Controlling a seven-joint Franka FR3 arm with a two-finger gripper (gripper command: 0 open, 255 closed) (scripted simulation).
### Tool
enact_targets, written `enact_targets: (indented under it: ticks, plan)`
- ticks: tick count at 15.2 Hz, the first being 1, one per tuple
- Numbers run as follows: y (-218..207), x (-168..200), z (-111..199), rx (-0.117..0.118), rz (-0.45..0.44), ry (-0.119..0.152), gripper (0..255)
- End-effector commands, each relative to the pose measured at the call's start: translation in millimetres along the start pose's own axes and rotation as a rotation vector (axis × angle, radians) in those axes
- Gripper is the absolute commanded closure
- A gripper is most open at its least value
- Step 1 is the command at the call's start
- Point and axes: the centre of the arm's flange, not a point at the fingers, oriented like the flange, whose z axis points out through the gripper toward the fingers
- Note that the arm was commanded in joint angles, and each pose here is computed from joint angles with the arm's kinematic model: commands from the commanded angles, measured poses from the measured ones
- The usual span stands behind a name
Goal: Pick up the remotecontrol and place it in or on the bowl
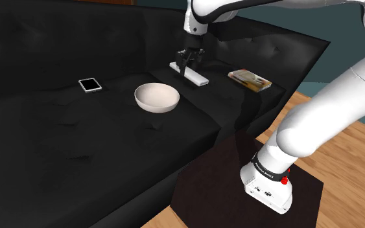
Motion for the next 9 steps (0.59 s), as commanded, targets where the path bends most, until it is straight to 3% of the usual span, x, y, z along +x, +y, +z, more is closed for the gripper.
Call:
enact_targets:
  ticks: [1, 9]
  plan:
    - [-29, 2, 1, 0.0, 0.001, 0.0, 255]
    - [-141, 16, -2, 0.0, 0.001, 0.0, 255]
